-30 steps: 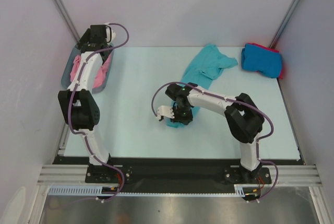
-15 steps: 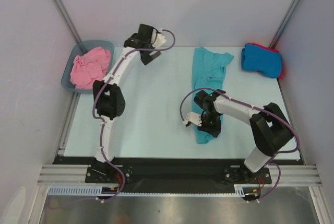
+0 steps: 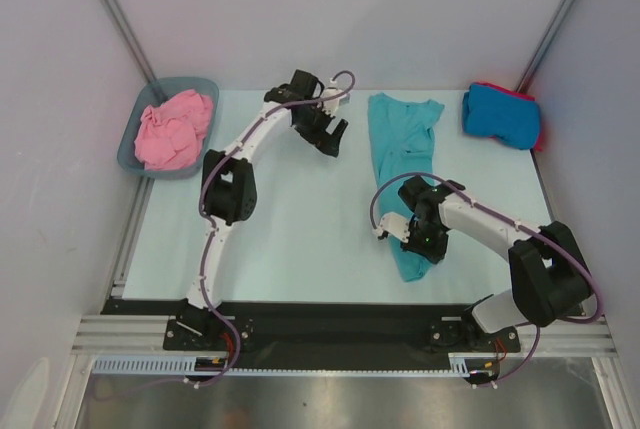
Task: Fold and stack the t-shirts
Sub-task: Fold the tshirt
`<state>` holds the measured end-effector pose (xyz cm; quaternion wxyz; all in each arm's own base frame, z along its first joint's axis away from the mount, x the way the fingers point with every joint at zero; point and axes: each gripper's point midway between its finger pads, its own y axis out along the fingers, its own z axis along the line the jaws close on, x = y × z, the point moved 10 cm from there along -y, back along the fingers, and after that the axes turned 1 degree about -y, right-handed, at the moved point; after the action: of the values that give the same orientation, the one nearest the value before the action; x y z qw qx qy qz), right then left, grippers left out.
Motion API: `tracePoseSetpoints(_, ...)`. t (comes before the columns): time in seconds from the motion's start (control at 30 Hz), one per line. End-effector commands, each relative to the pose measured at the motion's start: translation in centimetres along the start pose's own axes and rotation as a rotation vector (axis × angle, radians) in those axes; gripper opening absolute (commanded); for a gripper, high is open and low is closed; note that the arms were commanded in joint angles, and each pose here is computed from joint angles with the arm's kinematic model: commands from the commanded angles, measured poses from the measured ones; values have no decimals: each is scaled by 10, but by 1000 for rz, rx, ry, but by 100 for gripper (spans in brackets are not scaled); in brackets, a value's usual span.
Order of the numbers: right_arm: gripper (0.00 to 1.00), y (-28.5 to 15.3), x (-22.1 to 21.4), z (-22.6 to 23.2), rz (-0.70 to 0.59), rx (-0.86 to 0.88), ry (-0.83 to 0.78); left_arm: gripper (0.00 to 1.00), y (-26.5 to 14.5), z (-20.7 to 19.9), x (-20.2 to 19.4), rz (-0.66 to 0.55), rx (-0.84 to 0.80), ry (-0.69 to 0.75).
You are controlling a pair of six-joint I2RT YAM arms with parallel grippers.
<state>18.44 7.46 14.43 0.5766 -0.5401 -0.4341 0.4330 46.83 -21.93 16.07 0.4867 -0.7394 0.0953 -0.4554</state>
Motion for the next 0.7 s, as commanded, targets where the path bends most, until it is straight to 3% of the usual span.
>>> tracePoseSetpoints(0.0, 0, -3, -2, 0, -15, -37, 27, 100, -9, -10, 25, -190, -271, -185)
tracePoseSetpoints(0.13, 0, -2, -5, 2, 1, -33, 34, 100, 11, -9, 23, -257, -532, -338)
tracePoseSetpoints(0.27, 0, -3, -5, 2, 7, -40, 42, 100, 35, -13, 13, -234, -636, -483)
tracePoseSetpoints(0.5, 0, -2, -5, -5, 27, -98, 42, 100, 66, -2, 20, -324, -605, -591)
tracePoseSetpoints(0.6, 18, -3, -2, -9, 30, -106, 53, 100, 77, 0, 30, -364, -587, -601)
tracePoseSetpoints(0.63, 30, -3, -2, -10, 35, -109, 53, 100, 76, 0, 37, -394, -593, -595)
tracePoseSetpoints(0.67, 36, -5, 0, -12, 34, -119, 57, 100, 78, 0, 39, -405, -595, -600)
